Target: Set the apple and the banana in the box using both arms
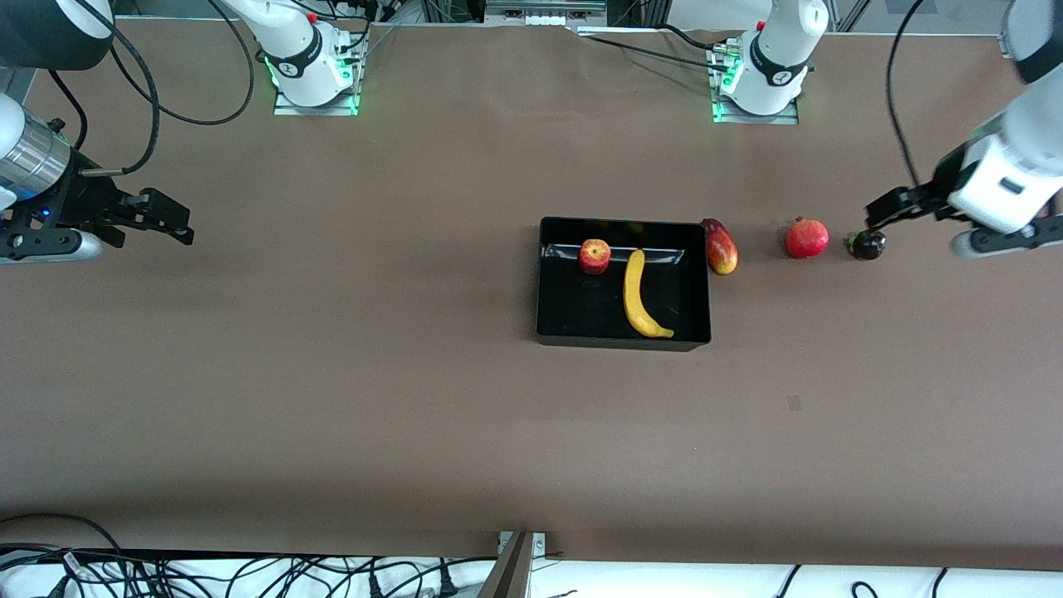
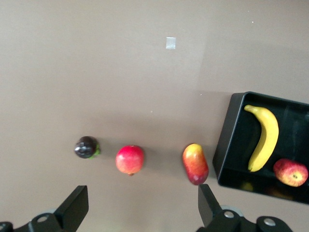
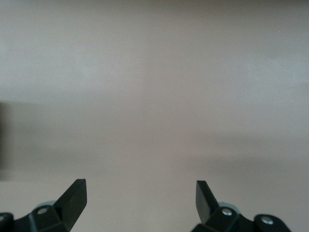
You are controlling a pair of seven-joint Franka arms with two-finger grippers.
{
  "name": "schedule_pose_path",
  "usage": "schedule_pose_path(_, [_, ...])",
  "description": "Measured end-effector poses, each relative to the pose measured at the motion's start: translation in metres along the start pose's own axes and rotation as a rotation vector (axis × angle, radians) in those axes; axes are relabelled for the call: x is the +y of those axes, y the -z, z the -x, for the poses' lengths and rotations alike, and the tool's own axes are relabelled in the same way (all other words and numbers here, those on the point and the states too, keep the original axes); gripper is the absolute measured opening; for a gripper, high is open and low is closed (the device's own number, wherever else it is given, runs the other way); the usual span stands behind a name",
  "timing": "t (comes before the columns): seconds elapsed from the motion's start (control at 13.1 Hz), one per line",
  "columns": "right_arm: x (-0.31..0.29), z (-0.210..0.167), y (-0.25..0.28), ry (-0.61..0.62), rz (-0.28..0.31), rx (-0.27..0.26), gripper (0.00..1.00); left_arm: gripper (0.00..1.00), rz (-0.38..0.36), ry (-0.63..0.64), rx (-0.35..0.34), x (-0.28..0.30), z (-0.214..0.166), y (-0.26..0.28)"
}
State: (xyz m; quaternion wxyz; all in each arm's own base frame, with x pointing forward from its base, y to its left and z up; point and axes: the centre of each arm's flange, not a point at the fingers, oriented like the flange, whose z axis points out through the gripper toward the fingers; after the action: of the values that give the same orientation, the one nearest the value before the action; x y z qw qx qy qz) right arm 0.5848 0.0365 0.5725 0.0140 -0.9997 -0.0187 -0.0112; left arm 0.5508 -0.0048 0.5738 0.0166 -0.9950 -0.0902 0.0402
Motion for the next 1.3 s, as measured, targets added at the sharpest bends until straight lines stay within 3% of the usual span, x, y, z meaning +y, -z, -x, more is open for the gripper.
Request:
schedule_pose_path(0.38, [0.0, 0.0, 0.0, 0.0, 0.0, 0.0, 1.0, 1.0, 0.001, -0.043, 0.059, -0.038, 0.003, 0.06])
schedule_pose_path(0.77, [0.0, 0.0, 0.0, 0.0, 0.0, 0.0, 1.0, 1.0, -0.006, -0.085, 0.056, -0.015, 0.005, 0.059])
schedule_pose_path(1.3, [0.0, 0.0, 0.0, 0.0, 0.0, 0.0, 1.0, 1.0, 0.043, -0.078, 0.05, -0.008, 0.006, 0.06])
